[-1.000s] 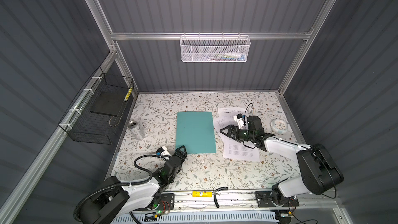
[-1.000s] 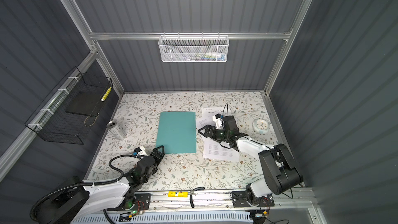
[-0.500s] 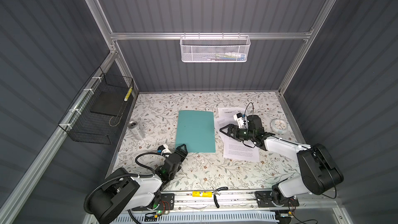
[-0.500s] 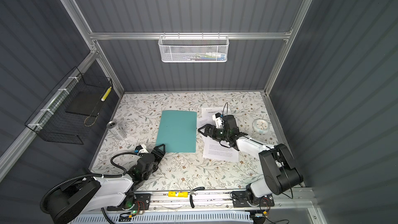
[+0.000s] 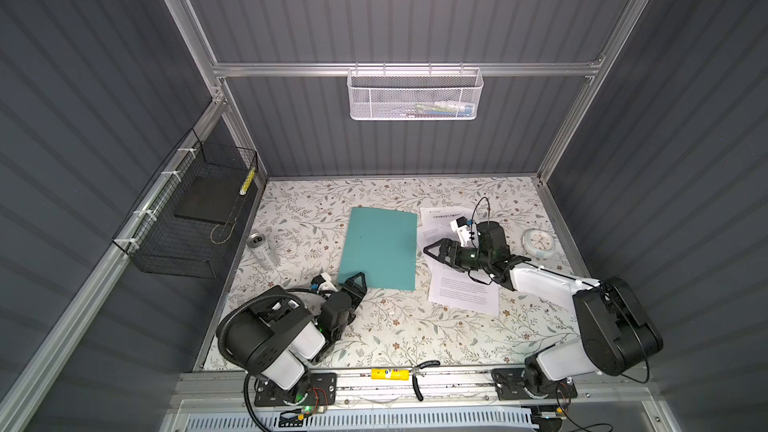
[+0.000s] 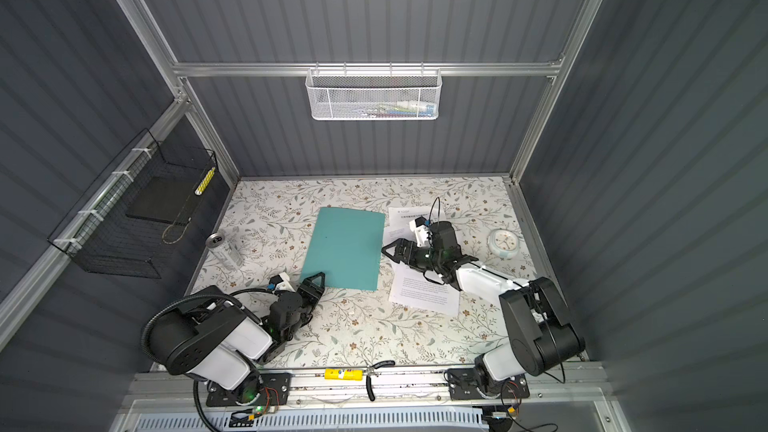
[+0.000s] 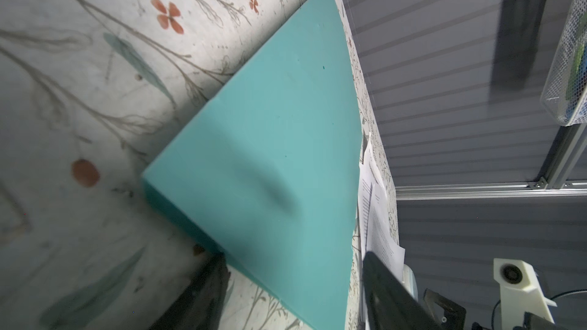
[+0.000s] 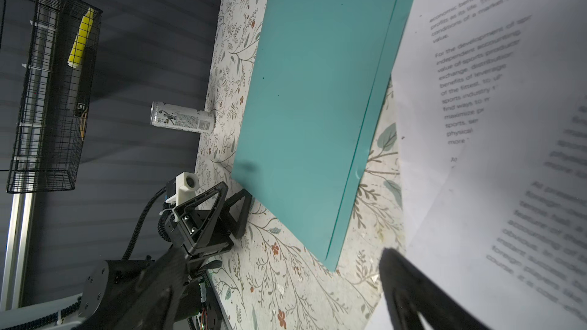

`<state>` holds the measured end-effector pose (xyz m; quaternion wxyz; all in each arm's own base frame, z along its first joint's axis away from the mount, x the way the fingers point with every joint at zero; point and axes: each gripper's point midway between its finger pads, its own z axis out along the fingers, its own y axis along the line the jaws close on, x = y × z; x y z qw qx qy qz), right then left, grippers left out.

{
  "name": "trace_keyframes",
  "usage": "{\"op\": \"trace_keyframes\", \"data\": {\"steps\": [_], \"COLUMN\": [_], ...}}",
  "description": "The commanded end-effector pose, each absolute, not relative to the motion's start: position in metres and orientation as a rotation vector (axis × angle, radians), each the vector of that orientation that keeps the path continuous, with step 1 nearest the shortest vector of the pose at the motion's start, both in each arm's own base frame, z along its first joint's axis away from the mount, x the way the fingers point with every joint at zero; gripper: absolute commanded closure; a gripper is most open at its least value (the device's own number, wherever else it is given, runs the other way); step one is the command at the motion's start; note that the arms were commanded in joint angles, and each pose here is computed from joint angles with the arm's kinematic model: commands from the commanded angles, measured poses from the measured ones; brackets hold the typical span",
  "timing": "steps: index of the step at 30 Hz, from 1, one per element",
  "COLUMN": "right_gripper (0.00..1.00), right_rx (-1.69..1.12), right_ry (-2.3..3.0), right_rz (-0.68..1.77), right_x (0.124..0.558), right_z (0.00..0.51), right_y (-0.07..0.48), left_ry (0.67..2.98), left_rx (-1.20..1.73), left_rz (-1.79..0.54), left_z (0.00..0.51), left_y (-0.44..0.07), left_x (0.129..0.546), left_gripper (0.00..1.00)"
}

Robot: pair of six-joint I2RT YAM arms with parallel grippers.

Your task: Put the files into the folder

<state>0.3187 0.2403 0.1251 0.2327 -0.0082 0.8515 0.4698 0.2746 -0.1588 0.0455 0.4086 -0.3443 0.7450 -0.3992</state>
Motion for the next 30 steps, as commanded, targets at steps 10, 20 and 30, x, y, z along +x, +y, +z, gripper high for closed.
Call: {"op": "trace_keyframes", "data": {"steps": [10, 20, 30], "right_gripper": [0.03, 0.04, 0.04], "right_rx": [-0.052, -0.052, -0.034], "right_ry": [2.316, 2.318, 2.32], "right_rz": [1.297, 1.28, 1.305], "right_x": [0.319, 0.322, 0.327], "right_z": [0.131, 0.132, 0.129], "right_y": [0.243, 0.242, 0.246], "left_ry": [1.866, 1.973, 1.999], "left_rx": [-0.916, -0.891, -0.825], "left_rz": [-1.097, -0.95, -0.885], "left_z": [0.038, 0.04, 0.066], "left_y": [-0.159, -0.147, -0.124], "left_x": [0.277, 0.274, 0.29], "left_gripper": [0.33, 0.23, 0.21]}}
